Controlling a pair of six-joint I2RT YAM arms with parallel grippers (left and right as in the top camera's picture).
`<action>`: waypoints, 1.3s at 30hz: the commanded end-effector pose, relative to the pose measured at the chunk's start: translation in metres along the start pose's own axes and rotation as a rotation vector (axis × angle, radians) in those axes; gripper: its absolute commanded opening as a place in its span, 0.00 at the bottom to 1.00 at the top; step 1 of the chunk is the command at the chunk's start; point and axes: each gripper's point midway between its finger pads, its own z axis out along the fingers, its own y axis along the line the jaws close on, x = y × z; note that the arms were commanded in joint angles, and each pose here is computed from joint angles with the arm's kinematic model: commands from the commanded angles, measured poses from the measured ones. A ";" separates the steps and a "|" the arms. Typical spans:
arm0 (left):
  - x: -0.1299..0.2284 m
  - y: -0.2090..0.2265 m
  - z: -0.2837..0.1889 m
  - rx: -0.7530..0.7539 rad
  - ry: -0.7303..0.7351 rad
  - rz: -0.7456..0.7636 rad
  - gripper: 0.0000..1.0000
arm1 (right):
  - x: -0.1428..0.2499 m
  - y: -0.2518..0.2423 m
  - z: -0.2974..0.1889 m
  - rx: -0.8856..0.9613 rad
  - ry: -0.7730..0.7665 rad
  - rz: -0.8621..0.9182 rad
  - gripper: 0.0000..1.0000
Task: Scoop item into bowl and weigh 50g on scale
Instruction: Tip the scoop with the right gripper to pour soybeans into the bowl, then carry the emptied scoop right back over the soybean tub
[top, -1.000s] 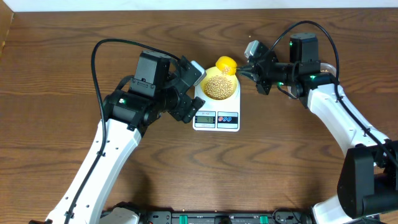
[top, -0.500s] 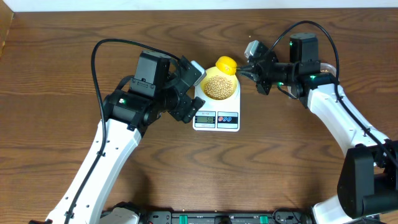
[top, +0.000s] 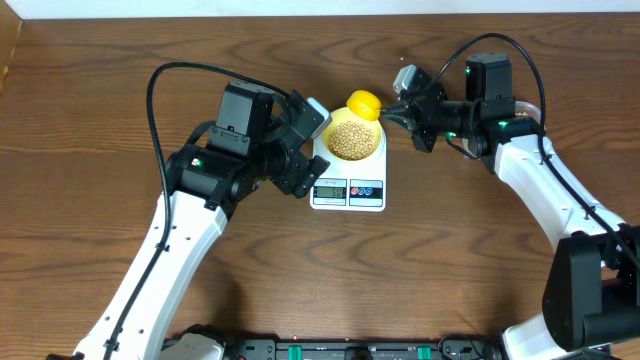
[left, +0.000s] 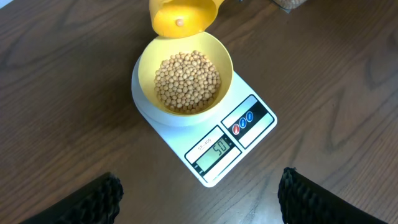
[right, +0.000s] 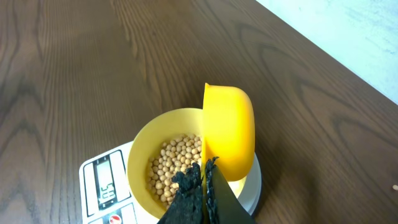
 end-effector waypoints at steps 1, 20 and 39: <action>0.002 -0.001 0.001 0.010 0.001 -0.014 0.82 | 0.002 0.004 0.004 -0.017 0.002 -0.009 0.01; 0.002 -0.001 0.001 0.010 0.001 -0.014 0.82 | 0.003 0.004 0.004 -0.016 0.007 0.372 0.01; 0.002 -0.001 0.001 0.010 0.001 -0.015 0.82 | -0.008 -0.038 -0.076 -0.140 -0.220 0.768 0.01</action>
